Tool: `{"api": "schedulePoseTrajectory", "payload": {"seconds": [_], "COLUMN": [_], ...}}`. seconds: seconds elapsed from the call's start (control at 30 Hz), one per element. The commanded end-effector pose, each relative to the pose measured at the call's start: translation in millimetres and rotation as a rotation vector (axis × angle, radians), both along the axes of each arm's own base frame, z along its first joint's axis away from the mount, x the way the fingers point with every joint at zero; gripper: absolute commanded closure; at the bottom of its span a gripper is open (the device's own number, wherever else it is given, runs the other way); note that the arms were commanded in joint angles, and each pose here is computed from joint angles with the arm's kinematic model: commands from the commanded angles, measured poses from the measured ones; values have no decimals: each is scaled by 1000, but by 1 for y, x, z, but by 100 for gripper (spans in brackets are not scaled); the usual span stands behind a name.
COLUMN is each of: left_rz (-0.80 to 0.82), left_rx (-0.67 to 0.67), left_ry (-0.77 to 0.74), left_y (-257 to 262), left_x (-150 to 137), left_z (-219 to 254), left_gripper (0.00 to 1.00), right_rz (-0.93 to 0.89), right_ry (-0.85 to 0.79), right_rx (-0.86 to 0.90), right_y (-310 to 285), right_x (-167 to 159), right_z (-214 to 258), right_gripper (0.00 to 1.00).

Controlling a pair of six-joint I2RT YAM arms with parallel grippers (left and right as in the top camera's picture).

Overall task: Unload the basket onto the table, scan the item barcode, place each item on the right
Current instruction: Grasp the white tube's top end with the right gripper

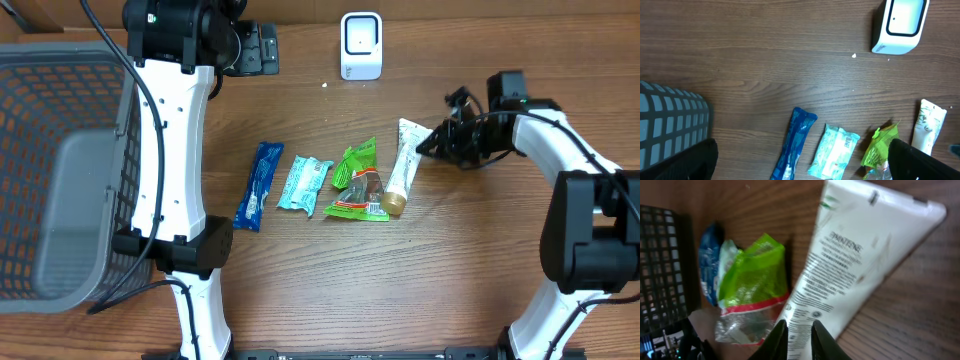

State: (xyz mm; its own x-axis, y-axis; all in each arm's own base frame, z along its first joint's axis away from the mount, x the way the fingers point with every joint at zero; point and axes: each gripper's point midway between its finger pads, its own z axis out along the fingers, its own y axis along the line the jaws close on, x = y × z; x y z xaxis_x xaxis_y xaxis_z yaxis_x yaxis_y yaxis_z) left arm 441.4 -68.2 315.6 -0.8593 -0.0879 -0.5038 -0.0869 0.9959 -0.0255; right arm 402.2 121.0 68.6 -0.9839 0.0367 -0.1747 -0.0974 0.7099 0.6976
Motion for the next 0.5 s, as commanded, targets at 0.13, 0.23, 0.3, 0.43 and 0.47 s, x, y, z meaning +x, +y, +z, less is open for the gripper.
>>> {"api": "schedulePoseTrajectory", "payload": {"seconds": [0.13, 0.23, 0.3, 0.43, 0.47], "left_rz": [18, 18, 17, 17, 17], "left_rx": [12, 12, 12, 12, 12], "left_ry": [-11, -11, -11, -11, -11], "left_y": [7, 7, 7, 7, 7], "left_x": [0, 0, 0, 0, 0], "left_z": [3, 3, 3, 3, 3], "left_gripper": [0, 0, 0, 0, 0], "right_rz": [110, 140, 147, 158, 158], "right_ry": [-120, -117, -105, -76, -73], "right_rx": [64, 63, 64, 61, 58], "right_y": [20, 27, 30, 30, 30], "right_x": [-3, -11, -17, -28, -28], "right_z": [27, 13, 2, -21, -27], "right_gripper": [77, 77, 77, 76, 76]}}
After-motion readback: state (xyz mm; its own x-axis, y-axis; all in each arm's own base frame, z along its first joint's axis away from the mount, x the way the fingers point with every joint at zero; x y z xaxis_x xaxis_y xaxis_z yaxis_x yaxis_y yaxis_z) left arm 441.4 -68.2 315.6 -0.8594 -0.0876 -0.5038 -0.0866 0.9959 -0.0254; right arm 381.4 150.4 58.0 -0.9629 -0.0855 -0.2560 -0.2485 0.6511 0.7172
